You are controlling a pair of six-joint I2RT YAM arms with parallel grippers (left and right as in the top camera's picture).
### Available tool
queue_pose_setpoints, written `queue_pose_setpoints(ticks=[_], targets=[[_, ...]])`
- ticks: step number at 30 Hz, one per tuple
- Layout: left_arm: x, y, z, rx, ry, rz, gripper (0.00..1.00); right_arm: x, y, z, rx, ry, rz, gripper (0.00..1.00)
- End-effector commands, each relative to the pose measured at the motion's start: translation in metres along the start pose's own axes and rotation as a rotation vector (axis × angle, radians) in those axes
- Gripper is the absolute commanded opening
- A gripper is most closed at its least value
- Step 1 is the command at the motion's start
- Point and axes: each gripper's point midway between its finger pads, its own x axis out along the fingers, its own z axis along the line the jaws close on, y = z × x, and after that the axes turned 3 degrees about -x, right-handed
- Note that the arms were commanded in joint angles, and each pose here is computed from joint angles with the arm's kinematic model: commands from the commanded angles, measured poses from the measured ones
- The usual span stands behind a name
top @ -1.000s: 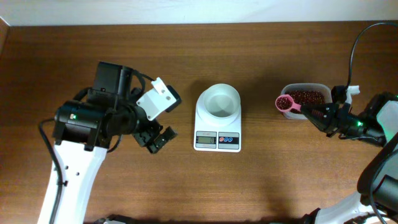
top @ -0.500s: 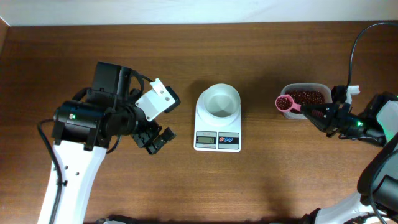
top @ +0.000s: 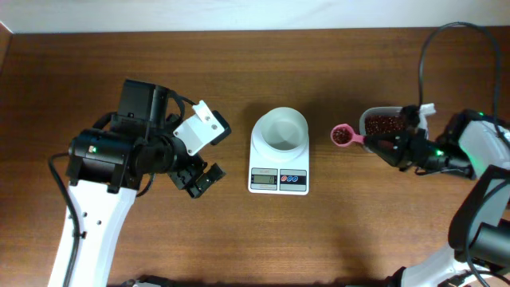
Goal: Scoop and weigh 50g on scale
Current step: 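Carry the bean-filled pink scoop with the right gripper toward the bowl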
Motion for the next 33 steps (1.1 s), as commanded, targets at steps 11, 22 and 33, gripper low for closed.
queue_pose_setpoints(ticks=[11, 22, 33], targets=[[-0.009, -0.004, 0.002, 0.022, -0.023, -0.024, 0.99, 0.027, 0.008, 0.016, -0.074, -0.056, 0.050, 0.04], [-0.009, -0.004, 0.002, 0.022, -0.023, -0.024, 0.99, 0.028, 0.002, 0.008, -0.107, -0.055, 0.047, 0.04], [-0.009, -0.004, 0.002, 0.022, -0.023, -0.024, 0.99, 0.028, -0.010, -0.001, 0.054, -0.049, 0.047, 0.04]])
